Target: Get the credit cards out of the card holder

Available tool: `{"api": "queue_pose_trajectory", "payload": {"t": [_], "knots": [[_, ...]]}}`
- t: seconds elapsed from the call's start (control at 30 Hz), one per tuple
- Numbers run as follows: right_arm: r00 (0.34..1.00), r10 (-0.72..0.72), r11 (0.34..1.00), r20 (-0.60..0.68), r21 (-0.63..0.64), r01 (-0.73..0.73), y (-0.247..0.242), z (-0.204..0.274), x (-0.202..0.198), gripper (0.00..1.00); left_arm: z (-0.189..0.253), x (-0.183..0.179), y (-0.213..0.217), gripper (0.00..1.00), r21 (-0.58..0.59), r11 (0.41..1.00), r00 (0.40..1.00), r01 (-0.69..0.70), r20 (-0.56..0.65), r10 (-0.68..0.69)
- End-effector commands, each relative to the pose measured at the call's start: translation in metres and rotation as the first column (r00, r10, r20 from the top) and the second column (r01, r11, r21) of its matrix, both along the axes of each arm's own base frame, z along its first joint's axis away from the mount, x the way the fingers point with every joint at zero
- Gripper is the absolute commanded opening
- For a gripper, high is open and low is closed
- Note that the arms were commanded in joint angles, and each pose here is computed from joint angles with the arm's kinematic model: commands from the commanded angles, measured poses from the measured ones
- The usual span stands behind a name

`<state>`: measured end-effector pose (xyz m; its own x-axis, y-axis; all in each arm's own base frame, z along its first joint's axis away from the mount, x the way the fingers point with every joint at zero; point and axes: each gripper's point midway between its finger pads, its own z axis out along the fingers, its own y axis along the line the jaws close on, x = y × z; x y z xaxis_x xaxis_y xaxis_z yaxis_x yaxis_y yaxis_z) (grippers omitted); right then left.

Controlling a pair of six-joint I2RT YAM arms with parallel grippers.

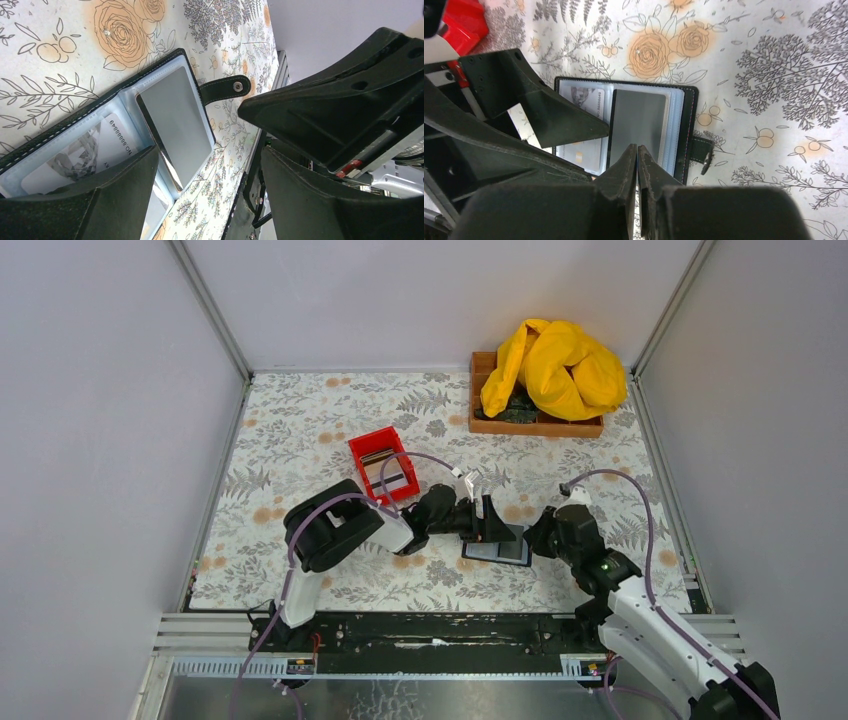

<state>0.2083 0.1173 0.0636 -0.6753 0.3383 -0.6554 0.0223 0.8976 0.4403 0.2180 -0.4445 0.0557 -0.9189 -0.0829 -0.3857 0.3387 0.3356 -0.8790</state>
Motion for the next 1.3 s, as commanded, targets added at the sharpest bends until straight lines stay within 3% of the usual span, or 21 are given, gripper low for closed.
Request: {"api": "queue_pose_trajectory", "payload": {"t": [0.0,0.07,0.17,0.27,1.0,1.27], "knots": [[1.0,0.026,1.0,-0.008,0.007,-0.026,0.005,0.001,0.0,0.1,0.003,-0.003,-0.002,0.82,-0.023,1.0,1.0,0.022,0.02,-0.021],[1.0,0.015,1.0,-0.015,0.002,-0.015,0.003,-0.003,-0.001,0.13,0.002,-0.003,-0.002,0.82,-0.021,1.0,1.0,0.022,0.018,-0.022],[1.0,0.004,1.0,-0.015,-0.005,-0.005,0.0,-0.005,-0.001,0.36,-0.001,-0.003,-0.002,0.82,-0.014,1.0,1.0,0.022,0.011,-0.022],[1.0,-0.007,1.0,-0.016,-0.006,0.007,-0.001,-0.005,-0.001,0.41,-0.005,-0.001,-0.003,0.81,0.005,1.0,1.0,0.015,0.001,-0.015],[0.99,-0.045,0.999,-0.131,-0.027,0.042,-0.003,-0.043,-0.006,0.45,-0.031,-0.007,-0.015,0.8,0.11,0.994,0.999,0.028,-0.048,-0.023],[0.999,-0.017,0.999,-0.044,0.028,0.019,0.004,-0.02,0.0,0.43,-0.035,-0.007,-0.014,0.79,0.128,0.991,0.998,0.032,-0.05,-0.025]]}}
